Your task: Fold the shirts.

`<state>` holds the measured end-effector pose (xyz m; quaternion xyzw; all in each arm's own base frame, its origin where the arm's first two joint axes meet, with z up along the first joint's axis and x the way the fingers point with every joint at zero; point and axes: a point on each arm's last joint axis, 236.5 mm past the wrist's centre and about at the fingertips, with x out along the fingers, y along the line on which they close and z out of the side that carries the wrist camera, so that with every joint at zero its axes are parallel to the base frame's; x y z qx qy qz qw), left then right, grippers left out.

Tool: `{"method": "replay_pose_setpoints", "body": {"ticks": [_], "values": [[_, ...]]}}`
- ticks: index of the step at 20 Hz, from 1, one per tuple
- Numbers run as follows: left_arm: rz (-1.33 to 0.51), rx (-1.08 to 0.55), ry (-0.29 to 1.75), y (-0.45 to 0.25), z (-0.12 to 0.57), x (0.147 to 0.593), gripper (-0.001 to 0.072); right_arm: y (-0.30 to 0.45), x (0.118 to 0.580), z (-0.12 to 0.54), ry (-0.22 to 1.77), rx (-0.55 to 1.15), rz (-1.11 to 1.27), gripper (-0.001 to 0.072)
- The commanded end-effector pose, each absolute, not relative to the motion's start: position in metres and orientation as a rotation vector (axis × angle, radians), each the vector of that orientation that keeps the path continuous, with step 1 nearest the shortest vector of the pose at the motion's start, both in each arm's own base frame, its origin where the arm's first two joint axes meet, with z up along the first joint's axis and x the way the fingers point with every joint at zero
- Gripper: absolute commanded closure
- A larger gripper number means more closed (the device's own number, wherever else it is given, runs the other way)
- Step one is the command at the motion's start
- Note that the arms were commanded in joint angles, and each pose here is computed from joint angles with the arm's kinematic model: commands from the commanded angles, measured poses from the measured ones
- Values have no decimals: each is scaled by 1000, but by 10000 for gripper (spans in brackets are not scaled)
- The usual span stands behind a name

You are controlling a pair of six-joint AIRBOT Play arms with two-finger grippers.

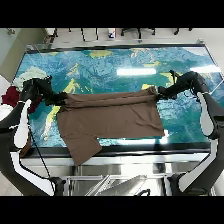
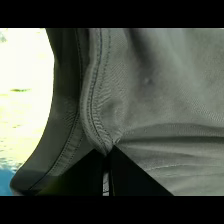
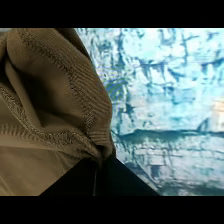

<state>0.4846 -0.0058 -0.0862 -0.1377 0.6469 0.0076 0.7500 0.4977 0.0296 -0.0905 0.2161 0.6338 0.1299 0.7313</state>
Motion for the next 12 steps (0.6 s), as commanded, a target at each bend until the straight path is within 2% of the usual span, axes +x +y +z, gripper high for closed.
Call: {"method": "replay_pose_setpoints", "body": {"ticks": [1,2,3,4,9,12], "values": [[5,-317,1438,-11,-85,479,384,40,496,-91,1410,507,290,482],[3,-316,1466,-12,-85,472,-5,38,496,-86,1408,513,286,307],[8,-324,1494,-9,-83,465,16,37,494,-78,1408,511,291,257],[8,-328,1518,-6,-75,459,17,34,489,-68,1415,515,296,238],[36,-353,1559,25,2,424,18,-9,437,-16,1481,477,301,238],[68,-393,1608,25,1,359,18,-25,380,-25,1546,522,300,238]]}}
